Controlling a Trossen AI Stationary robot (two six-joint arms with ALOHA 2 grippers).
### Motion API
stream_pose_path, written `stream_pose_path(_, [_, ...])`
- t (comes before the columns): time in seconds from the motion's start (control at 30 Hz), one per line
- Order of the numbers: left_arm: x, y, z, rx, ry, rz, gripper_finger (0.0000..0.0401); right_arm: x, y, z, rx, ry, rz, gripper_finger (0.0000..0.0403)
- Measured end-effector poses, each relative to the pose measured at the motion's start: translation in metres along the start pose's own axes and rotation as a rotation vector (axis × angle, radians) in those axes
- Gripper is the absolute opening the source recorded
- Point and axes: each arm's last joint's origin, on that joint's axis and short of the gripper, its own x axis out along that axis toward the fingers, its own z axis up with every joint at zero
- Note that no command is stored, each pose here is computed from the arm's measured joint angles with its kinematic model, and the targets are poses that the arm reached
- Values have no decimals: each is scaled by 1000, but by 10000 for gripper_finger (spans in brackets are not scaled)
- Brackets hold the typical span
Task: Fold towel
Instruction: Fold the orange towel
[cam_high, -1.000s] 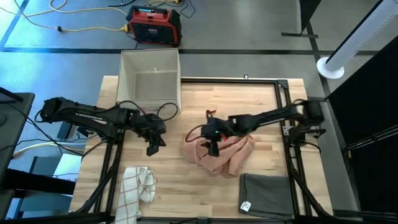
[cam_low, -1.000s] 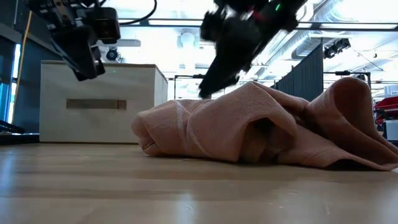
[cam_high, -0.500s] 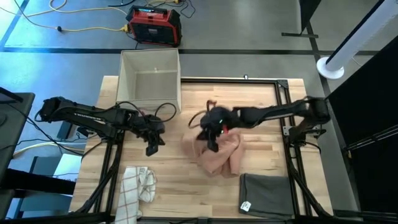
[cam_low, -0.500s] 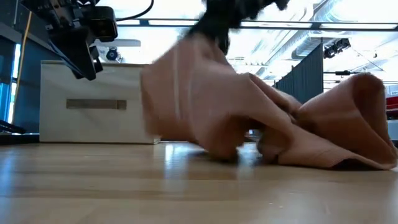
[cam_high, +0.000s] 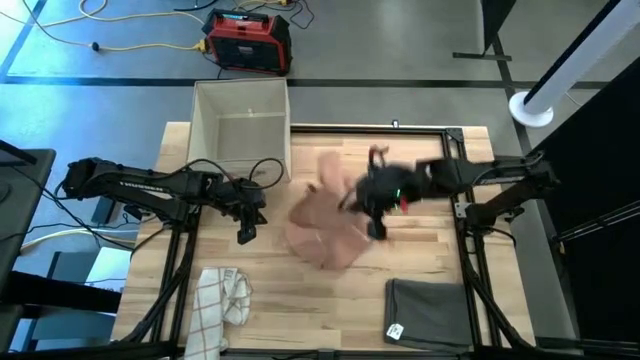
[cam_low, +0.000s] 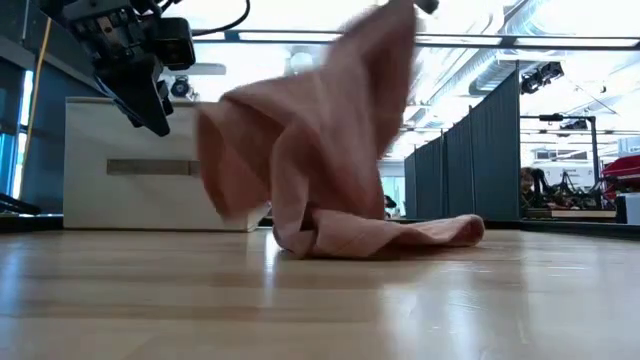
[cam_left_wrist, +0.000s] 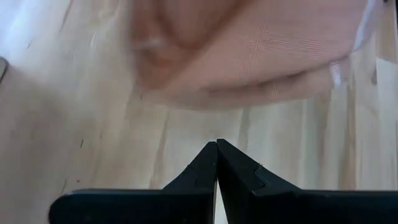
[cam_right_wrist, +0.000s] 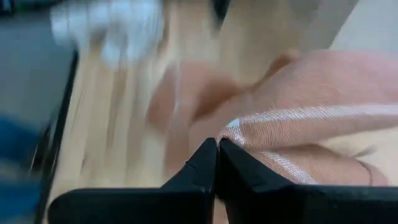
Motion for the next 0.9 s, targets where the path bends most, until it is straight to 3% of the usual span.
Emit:
stream_pose_path(0.07, [0,0,0,6,-2,-1,0,17,12,-28,42,135,17,0])
stream_pose_path(0.43, [2,-1,1,47,-1,-3,1,61,45,-141,318,543,-21,4])
stream_pose_path(0.6, [9,-1,4,39,-5,-6,15,59,48,-139,428,623,58,49])
stream_pose_path(0.73, [16,-3,11,31,-48,-20,33,46,49,-109,394,556,126,93])
stream_pose_path(0.9, [26,-8,28,29,-194,-66,55,26,38,-75,308,399,-11,117])
